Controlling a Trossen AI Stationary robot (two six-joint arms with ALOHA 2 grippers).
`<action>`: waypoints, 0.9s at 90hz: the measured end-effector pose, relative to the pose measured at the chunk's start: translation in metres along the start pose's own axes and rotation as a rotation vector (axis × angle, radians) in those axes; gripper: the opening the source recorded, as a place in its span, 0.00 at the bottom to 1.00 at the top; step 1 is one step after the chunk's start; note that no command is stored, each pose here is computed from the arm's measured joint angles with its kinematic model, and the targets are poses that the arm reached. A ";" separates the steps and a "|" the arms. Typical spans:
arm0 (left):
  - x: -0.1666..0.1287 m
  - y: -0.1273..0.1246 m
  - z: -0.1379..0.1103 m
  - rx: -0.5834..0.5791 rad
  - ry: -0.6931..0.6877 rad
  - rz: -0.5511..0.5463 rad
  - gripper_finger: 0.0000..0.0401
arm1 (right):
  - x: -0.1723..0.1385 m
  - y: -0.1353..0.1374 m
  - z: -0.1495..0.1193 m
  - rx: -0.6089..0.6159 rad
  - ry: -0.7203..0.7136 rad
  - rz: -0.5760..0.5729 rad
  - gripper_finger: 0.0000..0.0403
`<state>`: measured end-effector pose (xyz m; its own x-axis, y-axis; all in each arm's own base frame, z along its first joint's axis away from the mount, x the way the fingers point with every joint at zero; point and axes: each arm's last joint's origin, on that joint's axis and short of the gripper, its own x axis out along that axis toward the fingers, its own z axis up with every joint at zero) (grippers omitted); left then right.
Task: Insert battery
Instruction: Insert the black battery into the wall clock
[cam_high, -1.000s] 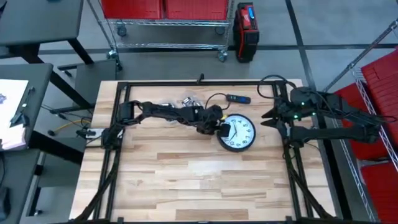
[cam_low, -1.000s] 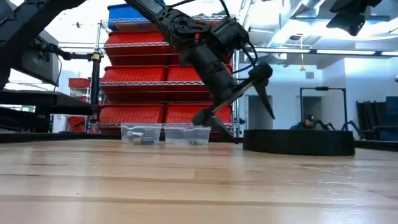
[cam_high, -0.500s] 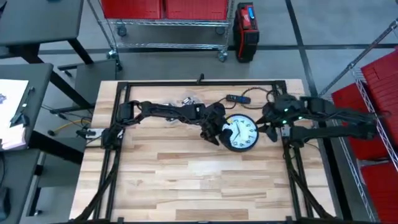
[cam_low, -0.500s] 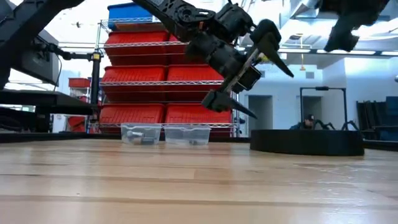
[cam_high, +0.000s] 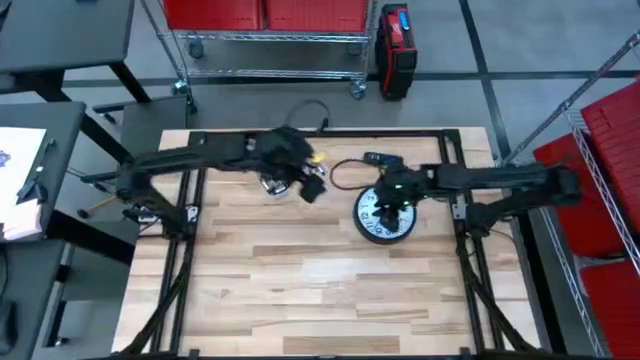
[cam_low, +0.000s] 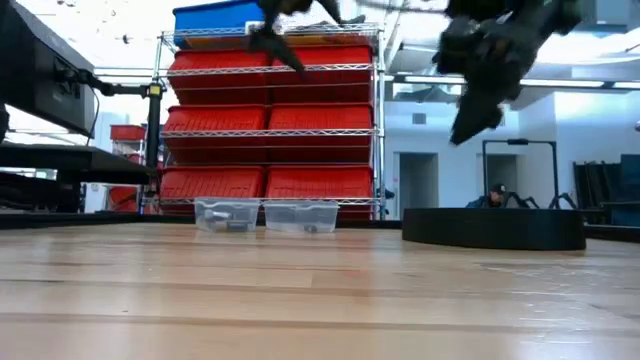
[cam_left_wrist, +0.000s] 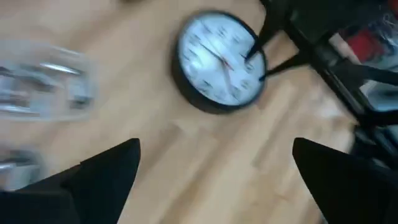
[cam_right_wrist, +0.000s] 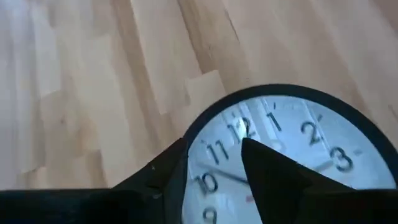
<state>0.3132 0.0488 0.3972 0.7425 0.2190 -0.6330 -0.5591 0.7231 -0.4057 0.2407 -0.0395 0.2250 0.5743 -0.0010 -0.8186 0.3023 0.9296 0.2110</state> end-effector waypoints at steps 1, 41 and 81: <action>-0.004 0.001 0.000 0.003 -0.009 0.009 1.00 | 0.002 -0.001 0.000 0.003 0.004 -0.004 0.31; -0.072 0.021 -0.003 0.125 -0.102 0.147 1.00 | 0.063 -0.037 0.010 0.079 0.091 -0.040 0.08; -0.061 0.025 -0.011 0.116 0.001 0.210 1.00 | 0.078 -0.065 0.014 0.235 0.107 -0.067 0.03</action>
<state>0.2500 0.0463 0.4180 0.6139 0.3719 -0.6963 -0.6552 0.7320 -0.1867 0.2765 -0.1047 0.1547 0.4670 -0.0091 -0.8842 0.5124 0.8178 0.2622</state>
